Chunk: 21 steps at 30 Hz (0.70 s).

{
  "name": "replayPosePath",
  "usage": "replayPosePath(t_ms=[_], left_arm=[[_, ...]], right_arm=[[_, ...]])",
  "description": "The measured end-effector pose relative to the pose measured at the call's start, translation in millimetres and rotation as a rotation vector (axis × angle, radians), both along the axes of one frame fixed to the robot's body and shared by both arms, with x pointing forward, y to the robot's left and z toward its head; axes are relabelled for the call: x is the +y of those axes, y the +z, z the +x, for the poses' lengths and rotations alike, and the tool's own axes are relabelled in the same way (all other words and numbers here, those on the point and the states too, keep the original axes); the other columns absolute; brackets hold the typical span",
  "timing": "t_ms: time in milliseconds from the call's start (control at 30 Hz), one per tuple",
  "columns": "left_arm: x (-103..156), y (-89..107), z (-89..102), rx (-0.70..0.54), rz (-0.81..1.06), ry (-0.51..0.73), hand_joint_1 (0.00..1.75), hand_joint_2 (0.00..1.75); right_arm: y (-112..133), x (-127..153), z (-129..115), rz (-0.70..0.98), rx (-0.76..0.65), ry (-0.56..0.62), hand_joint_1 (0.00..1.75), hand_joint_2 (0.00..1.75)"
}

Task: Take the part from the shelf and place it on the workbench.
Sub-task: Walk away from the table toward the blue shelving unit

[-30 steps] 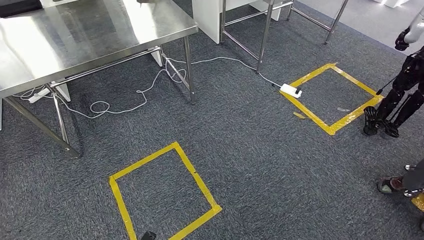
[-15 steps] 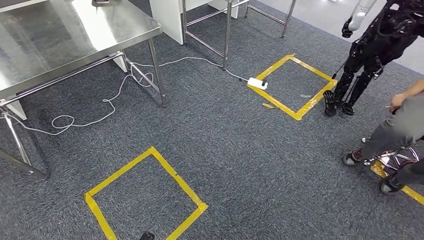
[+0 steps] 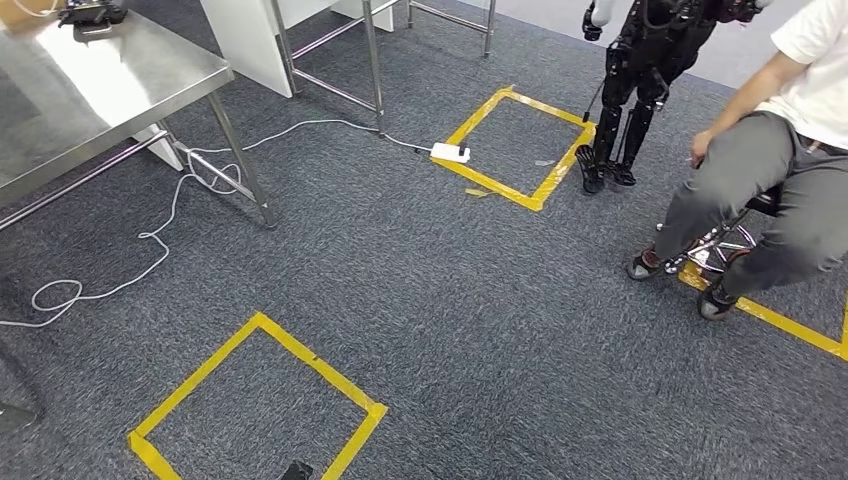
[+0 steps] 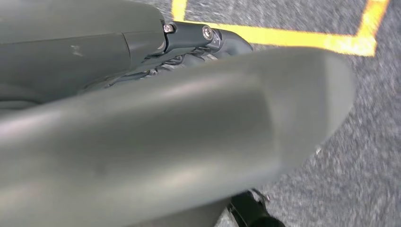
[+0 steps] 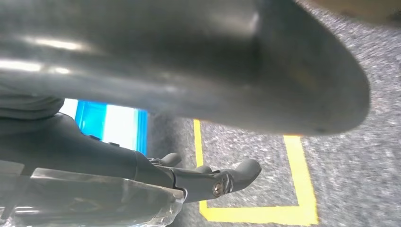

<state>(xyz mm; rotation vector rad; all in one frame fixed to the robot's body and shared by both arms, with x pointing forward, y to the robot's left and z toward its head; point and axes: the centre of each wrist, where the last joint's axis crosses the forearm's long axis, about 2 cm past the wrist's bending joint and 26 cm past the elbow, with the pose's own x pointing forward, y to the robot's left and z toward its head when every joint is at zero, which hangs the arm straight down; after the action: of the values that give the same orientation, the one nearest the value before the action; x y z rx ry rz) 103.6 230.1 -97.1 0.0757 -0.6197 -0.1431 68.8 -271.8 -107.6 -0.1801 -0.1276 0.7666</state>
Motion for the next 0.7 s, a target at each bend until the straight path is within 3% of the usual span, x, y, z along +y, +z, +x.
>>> replayPosePath(t_ms=[700], left_arm=[[-1.2,-0.6,-3.4,0.009,-0.002,-0.008,0.0,0.0]], right_arm=[[0.2,0.4,1.3,0.005,-0.005,0.012,0.0,0.0]])
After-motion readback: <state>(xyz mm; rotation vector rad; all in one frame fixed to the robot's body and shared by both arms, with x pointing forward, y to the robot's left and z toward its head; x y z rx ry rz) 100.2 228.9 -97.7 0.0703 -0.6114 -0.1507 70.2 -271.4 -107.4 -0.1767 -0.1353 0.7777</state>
